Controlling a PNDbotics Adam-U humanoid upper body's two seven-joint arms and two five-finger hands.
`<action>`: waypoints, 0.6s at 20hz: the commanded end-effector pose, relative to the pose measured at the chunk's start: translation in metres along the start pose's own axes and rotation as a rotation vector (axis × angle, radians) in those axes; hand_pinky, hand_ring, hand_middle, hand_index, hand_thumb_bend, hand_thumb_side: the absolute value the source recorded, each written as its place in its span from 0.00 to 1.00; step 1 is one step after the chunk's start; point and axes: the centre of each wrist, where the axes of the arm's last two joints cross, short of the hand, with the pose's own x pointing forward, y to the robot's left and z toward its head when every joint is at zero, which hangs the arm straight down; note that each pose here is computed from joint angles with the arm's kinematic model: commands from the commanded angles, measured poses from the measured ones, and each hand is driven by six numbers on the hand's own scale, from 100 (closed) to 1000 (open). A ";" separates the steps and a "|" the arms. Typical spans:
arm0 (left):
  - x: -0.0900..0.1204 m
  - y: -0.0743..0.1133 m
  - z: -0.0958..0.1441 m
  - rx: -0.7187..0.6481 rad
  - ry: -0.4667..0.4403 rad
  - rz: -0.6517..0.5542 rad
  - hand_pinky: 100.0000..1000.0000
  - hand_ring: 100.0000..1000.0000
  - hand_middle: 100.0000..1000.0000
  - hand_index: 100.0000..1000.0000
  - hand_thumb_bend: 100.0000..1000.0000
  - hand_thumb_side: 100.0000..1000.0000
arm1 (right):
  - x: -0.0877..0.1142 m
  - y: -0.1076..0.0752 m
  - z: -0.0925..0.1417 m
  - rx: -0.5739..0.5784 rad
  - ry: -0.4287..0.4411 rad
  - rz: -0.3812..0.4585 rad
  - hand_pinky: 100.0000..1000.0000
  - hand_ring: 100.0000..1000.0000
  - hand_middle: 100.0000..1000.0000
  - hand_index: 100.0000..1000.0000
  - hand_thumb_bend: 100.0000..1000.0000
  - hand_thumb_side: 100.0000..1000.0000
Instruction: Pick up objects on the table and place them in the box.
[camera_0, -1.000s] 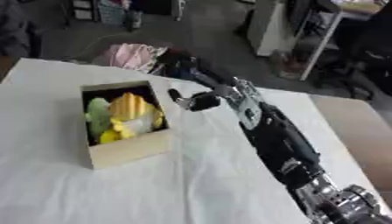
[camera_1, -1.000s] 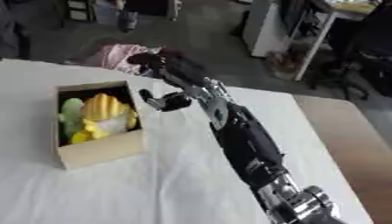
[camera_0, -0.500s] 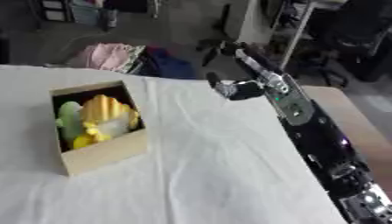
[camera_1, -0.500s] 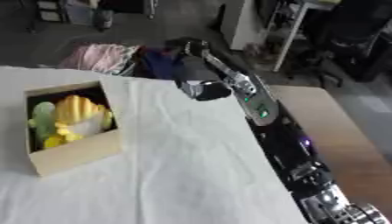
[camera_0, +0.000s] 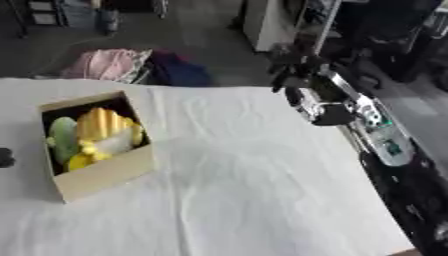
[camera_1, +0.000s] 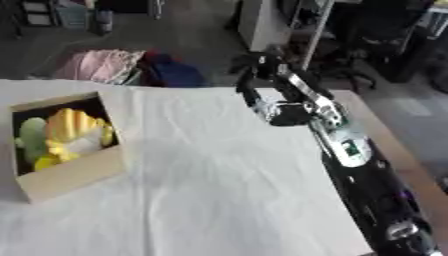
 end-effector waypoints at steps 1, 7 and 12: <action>0.005 0.003 0.002 -0.004 -0.004 -0.034 0.69 0.70 0.54 0.71 0.00 0.53 | 0.016 0.000 0.007 -0.009 -0.020 -0.041 0.62 0.50 0.64 0.82 0.00 0.42; 0.002 0.002 0.010 -0.005 0.022 -0.055 0.69 0.73 0.57 0.72 0.00 0.53 | 0.030 0.033 0.037 -0.054 0.010 -0.185 0.60 0.49 0.62 0.79 0.00 0.46; -0.001 -0.001 0.017 -0.009 0.049 -0.059 0.70 0.75 0.59 0.72 0.00 0.53 | 0.039 0.061 0.053 -0.099 0.062 -0.318 0.59 0.48 0.59 0.76 0.00 0.47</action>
